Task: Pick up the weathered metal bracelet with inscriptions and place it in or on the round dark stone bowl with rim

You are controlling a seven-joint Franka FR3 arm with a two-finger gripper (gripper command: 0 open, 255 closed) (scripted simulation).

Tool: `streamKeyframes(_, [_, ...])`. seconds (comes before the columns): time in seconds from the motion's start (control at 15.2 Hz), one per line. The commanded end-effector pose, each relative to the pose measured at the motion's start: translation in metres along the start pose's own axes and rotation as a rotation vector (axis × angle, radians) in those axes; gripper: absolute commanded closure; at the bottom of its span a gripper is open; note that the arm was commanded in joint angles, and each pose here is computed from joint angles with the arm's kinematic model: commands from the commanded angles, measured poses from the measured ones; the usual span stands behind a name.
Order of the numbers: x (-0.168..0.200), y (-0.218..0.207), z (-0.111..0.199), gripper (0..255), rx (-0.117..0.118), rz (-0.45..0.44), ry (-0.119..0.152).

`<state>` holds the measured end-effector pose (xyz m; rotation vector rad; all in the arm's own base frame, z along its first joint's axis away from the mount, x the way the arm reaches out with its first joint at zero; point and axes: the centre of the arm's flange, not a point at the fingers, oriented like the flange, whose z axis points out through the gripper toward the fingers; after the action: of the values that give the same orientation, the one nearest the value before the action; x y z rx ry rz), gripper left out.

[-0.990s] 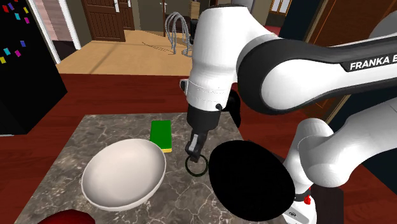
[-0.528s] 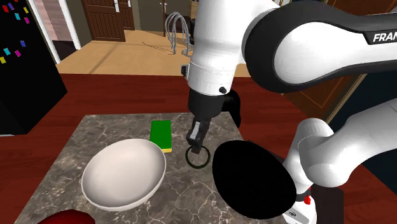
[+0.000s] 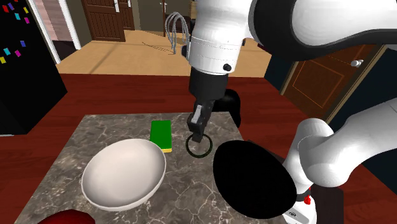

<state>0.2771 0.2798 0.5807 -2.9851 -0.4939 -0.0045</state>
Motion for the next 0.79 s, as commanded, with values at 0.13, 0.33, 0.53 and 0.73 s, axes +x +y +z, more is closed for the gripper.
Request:
streamKeyframes(0.13, [0.000,-0.004,-0.021,255,0.000,0.000,0.000])
streamKeyframes(0.33, [0.000,-0.005,-0.037,255,0.000,0.000,0.000])
streamKeyframes(0.53, [0.001,-0.007,-0.053,255,0.000,0.000,0.000])
streamKeyframes(0.73, [-0.025,-0.011,-0.055,255,0.000,0.000,0.000])
